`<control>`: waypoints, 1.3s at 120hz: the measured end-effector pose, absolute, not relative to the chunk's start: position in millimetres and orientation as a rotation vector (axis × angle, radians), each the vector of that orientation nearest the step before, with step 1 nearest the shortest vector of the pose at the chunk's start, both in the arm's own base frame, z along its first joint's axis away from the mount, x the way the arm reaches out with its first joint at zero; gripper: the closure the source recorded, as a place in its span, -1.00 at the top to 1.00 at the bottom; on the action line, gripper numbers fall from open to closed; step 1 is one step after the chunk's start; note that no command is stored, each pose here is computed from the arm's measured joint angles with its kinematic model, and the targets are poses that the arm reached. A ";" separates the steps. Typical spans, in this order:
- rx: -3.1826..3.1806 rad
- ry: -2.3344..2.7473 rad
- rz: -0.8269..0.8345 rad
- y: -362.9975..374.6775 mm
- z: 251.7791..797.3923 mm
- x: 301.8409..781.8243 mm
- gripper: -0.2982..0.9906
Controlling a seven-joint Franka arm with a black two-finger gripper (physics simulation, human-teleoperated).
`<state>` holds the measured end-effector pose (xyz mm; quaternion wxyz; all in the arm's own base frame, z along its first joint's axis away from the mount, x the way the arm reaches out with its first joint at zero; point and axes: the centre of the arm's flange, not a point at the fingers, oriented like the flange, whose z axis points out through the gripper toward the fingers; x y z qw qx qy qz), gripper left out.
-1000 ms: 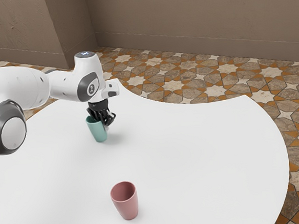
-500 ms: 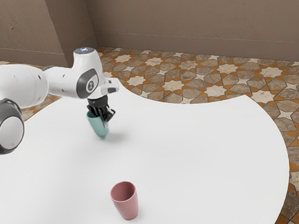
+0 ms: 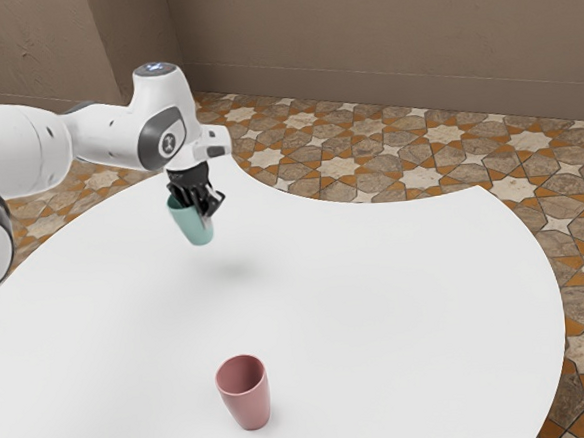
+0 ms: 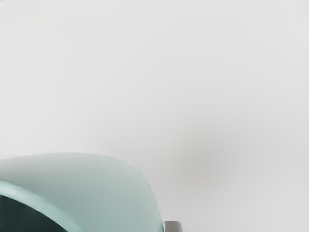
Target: Place the left cup onto the right cup
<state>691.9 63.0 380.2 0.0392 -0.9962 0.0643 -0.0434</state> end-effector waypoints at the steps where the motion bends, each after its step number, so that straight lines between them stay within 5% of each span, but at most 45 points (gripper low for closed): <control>1: -3.054 0.197 -0.132 62.2 381.5 690.8 -0.68; 156: -3.029 0.003 -0.030 -79.6 437.5 531.8 -0.68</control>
